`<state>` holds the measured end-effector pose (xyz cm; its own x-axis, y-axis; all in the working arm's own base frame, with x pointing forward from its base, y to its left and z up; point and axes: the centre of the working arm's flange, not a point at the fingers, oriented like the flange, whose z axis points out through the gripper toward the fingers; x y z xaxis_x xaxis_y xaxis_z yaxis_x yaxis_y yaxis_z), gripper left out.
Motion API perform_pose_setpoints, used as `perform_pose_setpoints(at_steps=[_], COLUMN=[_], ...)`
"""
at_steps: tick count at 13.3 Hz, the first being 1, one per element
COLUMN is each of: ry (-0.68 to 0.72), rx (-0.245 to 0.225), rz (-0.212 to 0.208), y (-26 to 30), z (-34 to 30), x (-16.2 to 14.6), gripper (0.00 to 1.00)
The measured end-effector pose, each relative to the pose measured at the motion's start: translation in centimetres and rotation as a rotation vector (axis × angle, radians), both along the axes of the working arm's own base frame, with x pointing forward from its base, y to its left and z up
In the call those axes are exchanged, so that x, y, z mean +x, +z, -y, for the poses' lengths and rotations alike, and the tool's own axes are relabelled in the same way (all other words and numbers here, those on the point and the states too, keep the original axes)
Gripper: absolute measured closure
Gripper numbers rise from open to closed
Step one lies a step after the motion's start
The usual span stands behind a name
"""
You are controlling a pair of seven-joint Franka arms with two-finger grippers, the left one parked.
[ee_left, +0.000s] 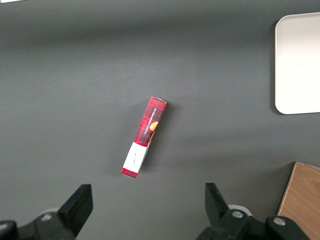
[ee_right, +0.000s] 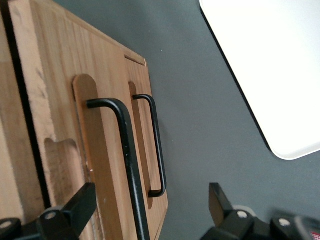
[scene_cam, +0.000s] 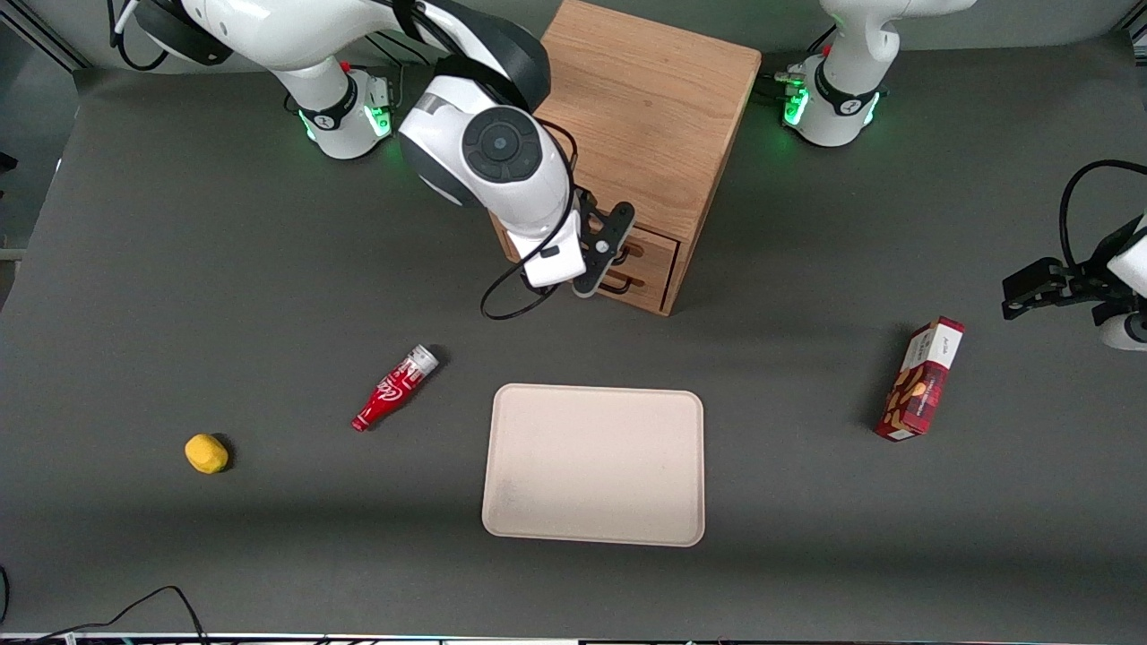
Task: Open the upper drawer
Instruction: 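Hook the right gripper onto the upper drawer's black bar handle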
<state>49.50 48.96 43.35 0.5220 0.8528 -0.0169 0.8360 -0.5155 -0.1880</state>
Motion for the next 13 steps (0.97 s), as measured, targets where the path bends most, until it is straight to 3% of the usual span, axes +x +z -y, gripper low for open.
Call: perform_pose_setpoints(at_steps=[6, 10, 13], ry=[0.045, 0.056, 0.069], rx=[-0.011, -0.023, -0.005], rz=[0.048, 0.034, 0.048], y=[-1.0, -3.2, -3.2], z=[0.5, 1.7, 1.7], x=[0.7, 2.0, 2.3], gripper=[0.0, 0.0, 0.0])
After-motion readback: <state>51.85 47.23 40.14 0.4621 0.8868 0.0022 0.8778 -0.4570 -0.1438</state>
